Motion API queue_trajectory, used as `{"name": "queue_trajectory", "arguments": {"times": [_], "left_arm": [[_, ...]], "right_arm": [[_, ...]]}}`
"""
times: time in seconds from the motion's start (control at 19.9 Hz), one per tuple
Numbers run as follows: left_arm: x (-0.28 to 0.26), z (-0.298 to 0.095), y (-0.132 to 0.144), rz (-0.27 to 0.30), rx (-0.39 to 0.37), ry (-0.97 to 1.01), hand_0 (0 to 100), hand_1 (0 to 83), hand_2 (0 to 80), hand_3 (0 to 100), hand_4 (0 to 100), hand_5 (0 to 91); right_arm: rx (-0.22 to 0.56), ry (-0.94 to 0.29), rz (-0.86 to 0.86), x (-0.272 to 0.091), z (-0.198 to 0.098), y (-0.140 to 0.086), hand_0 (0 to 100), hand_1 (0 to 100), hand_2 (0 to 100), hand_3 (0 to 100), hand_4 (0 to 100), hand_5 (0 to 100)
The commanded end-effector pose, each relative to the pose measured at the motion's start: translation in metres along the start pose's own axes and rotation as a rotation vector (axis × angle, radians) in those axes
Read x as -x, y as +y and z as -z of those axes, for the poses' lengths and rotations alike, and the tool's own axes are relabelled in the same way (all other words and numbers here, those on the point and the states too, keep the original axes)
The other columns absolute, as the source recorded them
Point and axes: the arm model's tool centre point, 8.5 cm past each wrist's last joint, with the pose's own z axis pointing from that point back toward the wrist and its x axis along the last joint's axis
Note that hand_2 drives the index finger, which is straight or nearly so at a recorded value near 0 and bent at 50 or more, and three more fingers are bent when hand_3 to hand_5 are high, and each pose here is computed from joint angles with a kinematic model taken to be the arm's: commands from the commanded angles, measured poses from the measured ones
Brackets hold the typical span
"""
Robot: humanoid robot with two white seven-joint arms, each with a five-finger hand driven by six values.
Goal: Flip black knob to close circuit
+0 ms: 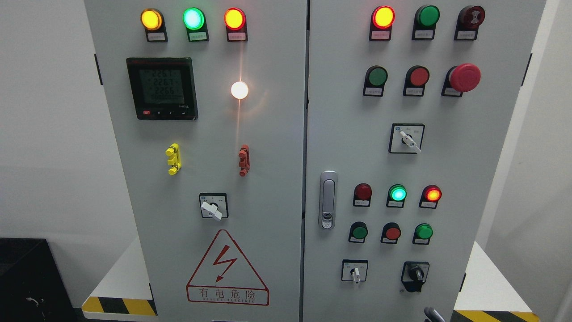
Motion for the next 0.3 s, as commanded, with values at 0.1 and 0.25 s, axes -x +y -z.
{"name": "queue_trajectory", "arguments": {"times": [0.1,0.25], "left_arm": [[0.005,0.000,-0.002,-0.004,0.004,-0.005,12,55.6,0.0,0,0,0.0],[0.005,0.000,-0.002,-0.002,0.004,-0.005,12,55.6,0.0,0,0,0.0]], "right_arm": [[0.015,0.051,0.003,0.010,-0.011,-0.003,0,0,0,3,0,0],[0.018,0.128,0.005,0.024,-0.028,-0.003,0,3,5,11,1,0]]}}
